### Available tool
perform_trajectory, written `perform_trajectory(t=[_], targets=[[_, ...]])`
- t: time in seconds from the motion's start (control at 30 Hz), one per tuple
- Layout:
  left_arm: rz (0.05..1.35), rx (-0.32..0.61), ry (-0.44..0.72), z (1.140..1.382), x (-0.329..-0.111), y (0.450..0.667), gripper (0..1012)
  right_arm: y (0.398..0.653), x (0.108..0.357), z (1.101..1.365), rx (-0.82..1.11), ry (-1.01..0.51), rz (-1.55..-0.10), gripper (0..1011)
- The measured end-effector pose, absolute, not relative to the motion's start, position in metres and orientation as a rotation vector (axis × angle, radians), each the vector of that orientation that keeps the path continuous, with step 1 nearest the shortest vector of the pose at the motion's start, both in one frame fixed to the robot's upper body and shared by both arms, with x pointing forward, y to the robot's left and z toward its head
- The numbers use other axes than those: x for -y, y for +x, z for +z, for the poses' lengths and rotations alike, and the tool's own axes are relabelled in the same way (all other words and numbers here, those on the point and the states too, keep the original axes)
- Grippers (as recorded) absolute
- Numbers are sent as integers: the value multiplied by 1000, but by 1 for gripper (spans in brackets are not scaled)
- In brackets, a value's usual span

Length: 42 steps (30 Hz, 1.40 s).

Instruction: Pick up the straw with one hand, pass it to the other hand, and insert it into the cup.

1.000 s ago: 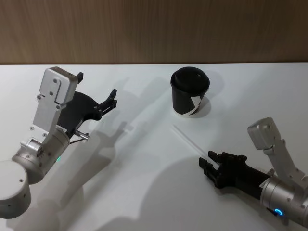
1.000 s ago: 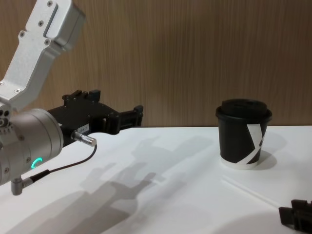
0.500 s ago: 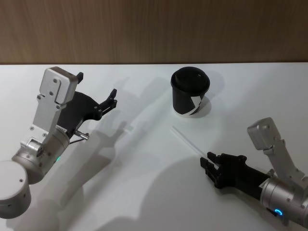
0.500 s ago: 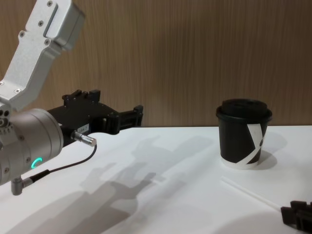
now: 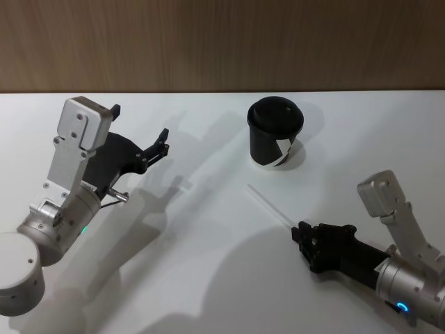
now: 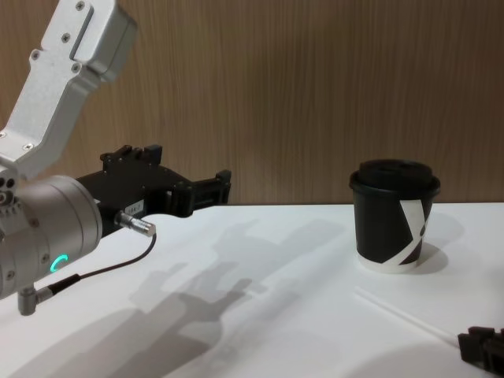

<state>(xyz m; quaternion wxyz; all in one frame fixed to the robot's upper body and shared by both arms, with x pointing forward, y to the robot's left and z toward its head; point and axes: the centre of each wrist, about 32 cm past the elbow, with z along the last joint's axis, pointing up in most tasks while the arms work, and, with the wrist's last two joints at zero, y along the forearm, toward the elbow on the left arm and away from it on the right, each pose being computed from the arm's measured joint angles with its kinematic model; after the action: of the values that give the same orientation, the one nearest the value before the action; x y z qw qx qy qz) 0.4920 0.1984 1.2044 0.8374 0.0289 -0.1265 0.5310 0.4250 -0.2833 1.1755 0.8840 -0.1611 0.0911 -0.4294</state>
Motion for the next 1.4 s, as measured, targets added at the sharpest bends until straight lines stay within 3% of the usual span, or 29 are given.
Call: perform_trajectory(t=[0.8,1.4], targets=[[1124,268,61,1204,-198,492,1003,423,284,1177,-110,-236,-882,10],[1124,268,61,1204,-198,492,1003,424,282,1197,-48,-123,-862,6]])
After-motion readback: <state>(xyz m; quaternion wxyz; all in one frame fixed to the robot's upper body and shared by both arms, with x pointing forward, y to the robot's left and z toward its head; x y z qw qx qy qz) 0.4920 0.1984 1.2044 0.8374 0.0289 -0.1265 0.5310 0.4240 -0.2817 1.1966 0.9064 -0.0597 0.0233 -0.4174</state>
